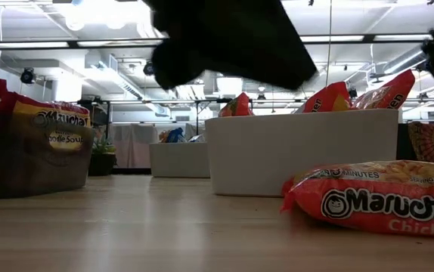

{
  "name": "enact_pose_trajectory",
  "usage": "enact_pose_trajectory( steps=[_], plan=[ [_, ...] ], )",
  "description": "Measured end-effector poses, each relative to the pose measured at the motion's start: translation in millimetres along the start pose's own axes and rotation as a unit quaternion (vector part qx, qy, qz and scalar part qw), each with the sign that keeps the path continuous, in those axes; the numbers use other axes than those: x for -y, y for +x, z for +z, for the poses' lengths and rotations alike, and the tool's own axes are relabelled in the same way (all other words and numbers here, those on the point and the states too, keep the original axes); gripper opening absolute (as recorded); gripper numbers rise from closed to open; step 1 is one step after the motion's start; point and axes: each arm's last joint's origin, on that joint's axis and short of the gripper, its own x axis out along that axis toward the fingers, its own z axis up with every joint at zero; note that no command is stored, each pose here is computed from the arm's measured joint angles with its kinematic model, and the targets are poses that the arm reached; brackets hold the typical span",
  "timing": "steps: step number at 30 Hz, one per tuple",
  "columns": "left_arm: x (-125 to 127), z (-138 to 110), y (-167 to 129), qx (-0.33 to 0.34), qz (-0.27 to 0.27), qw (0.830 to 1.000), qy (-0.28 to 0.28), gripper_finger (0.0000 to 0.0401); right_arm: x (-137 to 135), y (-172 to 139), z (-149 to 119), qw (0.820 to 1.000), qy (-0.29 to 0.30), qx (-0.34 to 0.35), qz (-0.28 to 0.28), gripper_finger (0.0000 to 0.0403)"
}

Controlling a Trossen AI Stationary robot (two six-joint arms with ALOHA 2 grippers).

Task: Sort Maruchan noodles
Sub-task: Put the orange noodle pack into the white bin

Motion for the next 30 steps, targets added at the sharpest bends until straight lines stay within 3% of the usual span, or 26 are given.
enact_pose_trajectory(
  steps=[7, 14, 25, 30],
  plan=[
    [-0.5, -4.7, 37.7, -0.022, 0.006, 1.0, -0.012, 0.0038, 14.4, 5.8, 3.0, 1.0, 0.003, 0.009, -0.023, 0.0289],
    [-13.8, -17.9, 57.8, -0.059, 0.032, 0.997, -0.044, 0.0038, 20.8, 13.8, 2.6, 0.999, -0.023, 0.025, -0.032, 0.0312],
    [-17.0, -23.1, 59.8, -0.077, 0.031, 0.995, -0.056, 0.0038, 13.6, 46.5, -8.2, 0.993, -0.043, 0.064, 0.089, 0.0311],
    [-17.1, -23.5, 59.9, -0.08, 0.028, 0.995, -0.055, 0.0038, 11.6, 55.0, -11.3, 0.986, -0.06, 0.091, 0.125, 0.0287]
  ],
)
